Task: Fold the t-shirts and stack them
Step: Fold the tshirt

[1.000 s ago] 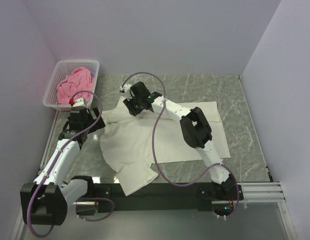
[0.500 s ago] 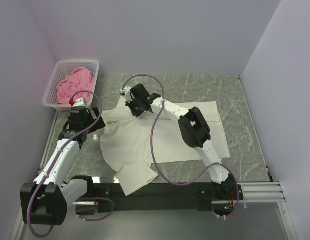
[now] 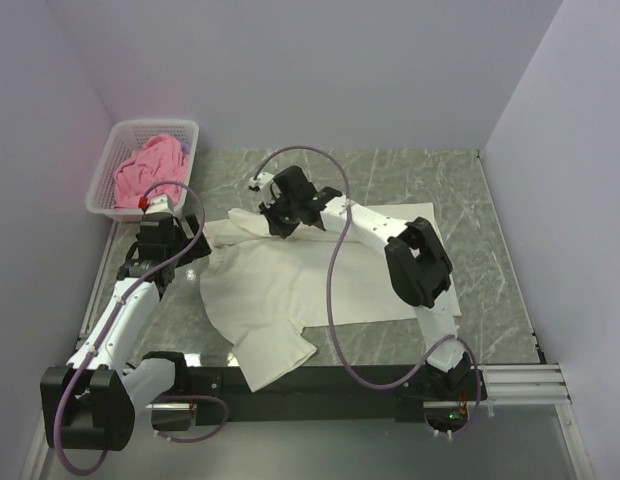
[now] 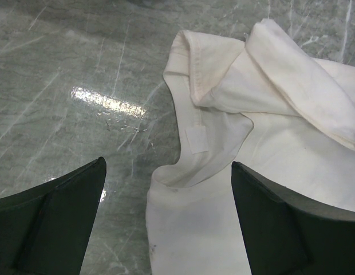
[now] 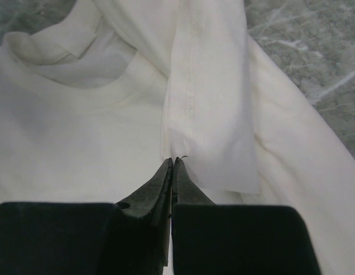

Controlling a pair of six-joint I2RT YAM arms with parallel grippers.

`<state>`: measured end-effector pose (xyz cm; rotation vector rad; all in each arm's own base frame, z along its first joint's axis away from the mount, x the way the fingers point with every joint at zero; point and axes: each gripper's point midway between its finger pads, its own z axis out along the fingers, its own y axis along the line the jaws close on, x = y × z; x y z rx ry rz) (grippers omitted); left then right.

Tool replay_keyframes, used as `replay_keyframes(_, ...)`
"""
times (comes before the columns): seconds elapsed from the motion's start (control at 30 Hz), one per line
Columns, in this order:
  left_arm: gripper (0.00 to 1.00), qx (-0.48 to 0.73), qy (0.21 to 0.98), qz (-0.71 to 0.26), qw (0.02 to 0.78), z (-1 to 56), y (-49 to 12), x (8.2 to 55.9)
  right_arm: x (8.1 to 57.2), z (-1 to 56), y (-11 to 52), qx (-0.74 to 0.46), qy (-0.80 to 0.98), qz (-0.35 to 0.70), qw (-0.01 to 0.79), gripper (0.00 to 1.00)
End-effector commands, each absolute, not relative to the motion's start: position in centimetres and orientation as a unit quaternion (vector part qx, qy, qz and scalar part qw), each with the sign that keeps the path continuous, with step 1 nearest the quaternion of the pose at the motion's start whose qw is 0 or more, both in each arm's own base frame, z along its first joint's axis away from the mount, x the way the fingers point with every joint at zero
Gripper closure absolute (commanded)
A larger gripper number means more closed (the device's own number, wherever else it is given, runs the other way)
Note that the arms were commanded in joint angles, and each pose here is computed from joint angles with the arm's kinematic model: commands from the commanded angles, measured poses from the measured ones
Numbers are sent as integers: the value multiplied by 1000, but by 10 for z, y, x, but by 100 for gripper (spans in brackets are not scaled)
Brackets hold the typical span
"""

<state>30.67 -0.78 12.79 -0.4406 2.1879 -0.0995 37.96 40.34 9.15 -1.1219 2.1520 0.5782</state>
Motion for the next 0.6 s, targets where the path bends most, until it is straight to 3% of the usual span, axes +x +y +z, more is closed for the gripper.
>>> replay_keyframes(0.0, 5, -173, 869, -55, 461, 143, -12, 313, 358, 127, 414, -452, 782, 264, 338, 100)
replay_keyframes(0.57, 5, -166, 873, -70, 454, 139, -19, 313, 297, 119, 404, -484, 751, 344, 289, 100)
